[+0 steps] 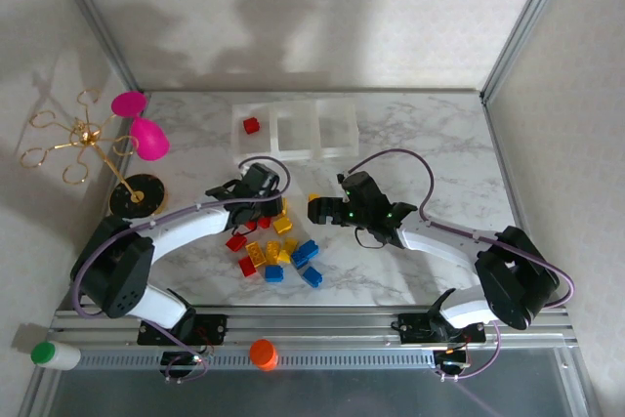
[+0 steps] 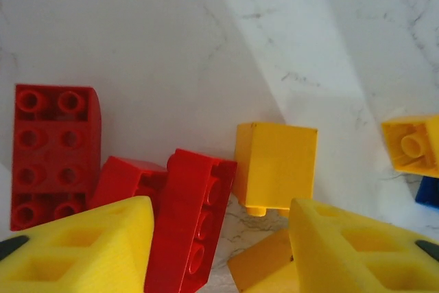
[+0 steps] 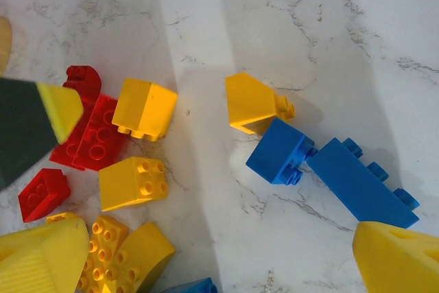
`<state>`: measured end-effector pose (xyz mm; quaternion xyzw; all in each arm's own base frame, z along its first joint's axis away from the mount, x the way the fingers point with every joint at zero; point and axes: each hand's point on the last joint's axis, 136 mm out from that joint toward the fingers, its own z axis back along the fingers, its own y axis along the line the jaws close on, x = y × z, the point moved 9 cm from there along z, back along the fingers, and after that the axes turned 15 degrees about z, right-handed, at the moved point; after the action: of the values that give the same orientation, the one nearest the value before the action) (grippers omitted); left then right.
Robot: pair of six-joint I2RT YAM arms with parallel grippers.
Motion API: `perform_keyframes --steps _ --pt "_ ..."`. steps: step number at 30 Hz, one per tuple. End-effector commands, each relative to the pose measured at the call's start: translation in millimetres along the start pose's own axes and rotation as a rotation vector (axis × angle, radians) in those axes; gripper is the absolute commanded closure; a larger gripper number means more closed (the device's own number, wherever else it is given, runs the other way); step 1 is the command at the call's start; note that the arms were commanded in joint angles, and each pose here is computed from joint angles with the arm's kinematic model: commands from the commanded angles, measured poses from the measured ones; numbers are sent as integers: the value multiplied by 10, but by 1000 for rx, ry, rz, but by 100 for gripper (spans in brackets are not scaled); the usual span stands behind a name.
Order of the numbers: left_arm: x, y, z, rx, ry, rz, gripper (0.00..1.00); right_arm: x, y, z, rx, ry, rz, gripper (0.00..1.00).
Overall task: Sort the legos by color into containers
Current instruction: Pick up the lego from the center of the table.
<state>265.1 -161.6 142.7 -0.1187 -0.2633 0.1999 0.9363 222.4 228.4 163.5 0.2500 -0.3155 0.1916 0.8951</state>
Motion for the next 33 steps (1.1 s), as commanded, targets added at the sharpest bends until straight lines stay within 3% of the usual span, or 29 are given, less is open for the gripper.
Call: perform_keyframes --steps 1,7,20,33 --pt "-69 80 -81 59 -9 -3 49 -34 0 -16 -2 -1 -14 1" --pt "-120 144 -129 83 -1 -11 53 -36 0 -32 5 2 -19 1" --pt "-168 143 -281 119 38 -38 52 -52 0 -68 8 14 -21 1" --pt "-125 55 -213 93 35 -66 74 -27 -1 -68 0 10 -21 1"
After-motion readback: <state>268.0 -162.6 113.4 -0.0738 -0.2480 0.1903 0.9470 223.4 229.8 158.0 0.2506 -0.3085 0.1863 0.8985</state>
